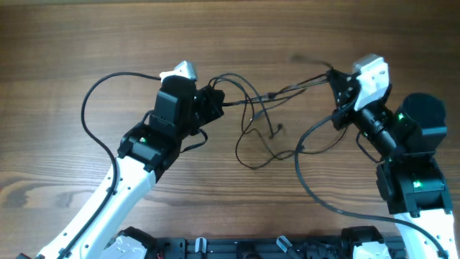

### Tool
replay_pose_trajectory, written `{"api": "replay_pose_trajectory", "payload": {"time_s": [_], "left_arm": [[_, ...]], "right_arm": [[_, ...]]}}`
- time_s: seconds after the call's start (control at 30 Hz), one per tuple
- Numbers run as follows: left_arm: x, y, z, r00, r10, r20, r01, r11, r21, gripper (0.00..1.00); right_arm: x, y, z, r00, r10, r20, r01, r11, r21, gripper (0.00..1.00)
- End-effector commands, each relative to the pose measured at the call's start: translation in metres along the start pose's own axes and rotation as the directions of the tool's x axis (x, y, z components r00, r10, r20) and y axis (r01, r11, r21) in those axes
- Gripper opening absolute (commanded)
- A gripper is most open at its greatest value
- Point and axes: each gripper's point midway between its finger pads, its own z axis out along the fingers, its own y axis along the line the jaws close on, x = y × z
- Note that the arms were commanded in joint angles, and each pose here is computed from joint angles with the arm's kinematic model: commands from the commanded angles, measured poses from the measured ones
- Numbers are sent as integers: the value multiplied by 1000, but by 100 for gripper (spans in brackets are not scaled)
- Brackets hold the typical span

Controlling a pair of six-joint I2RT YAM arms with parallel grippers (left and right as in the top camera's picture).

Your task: Untangle cables

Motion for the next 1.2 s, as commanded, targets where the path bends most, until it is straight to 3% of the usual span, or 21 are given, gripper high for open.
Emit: {"api": "replay_pose_trajectory", "payload": {"time_s": [0.0, 0.03, 0.07, 0.13, 0.17, 0.23, 0.27, 0.4, 0.5, 0.57, 0.67, 0.7, 0.8, 0.87, 1.03, 1.17], "left_arm": [[-21, 22, -2, 995, -29, 95, 37, 996, -83, 4], [-20, 19, -1, 996, -26, 85, 32, 997, -67, 4], [-19, 14, -1, 997, -18, 75, 22, 999, -45, 4], [-10, -26, -4, 983, 183, 23, -185, 972, 146, 4], [-6, -48, -10, 958, 287, 28, -284, 924, 257, 4], [4, -95, -35, 871, 476, 121, -473, 744, 472, 4], [2, -107, -47, 844, 506, 177, -519, 688, 507, 4], [-11, -134, -86, 763, 538, 357, -642, 573, 509, 6], [-26, -150, -112, 724, 504, 472, -690, 536, 486, 36], [-37, -151, -119, 710, 479, 516, -701, 557, 446, 45], [-55, -135, -111, 719, 456, 525, -669, 659, 344, 46], [-58, -127, -105, 729, 457, 510, -652, 691, 312, 58], [-58, -98, -88, 768, 468, 438, -596, 772, 220, 70], [-53, -76, -77, 822, 442, 359, -524, 834, 174, 96], [-27, -38, -62, 873, 450, 187, -473, 876, 100, 100], [-26, 29, -60, 970, 219, 103, -206, 971, -125, 100]], "right_arm": [[-4, -40, -14, 997, 77, 7, -77, 971, 227, 45], [2, -40, -13, 996, 84, -13, -79, 971, 226, 99], [6, -39, -13, 996, 89, -28, -80, 971, 225, 100], [18, -37, -14, 992, 105, -75, -86, 971, 223, 100], [22, -37, -14, 990, 110, -92, -88, 971, 222, 100], [30, -35, -15, 985, 120, -122, -91, 971, 220, 100], [32, -33, -15, 983, 123, -134, -94, 974, 207, 100], [37, -23, -14, 979, 133, -154, -109, 981, 158, 100], [40, -9, -13, 975, 140, -171, -127, 988, 82, 100], [39, 2, -12, 975, 140, -170, -140, 990, 15, 100], [38, 8, -13, 975, 142, -171, -148, 989, -20, 100], [40, 9, -13, 973, 144, -178, -149, 989, -20, 100], [50, 11, -15, 962, 157, -222, -166, 986, -19, 100], [61, 13, -17, 943, 200, -267, -210, 978, -9, 100], [80, 48, -21, 886, 261, -383, -341, 927, -158, 100], [108, 70, -18, 791, 298, -534, -469, 857, -215, 100]]}}
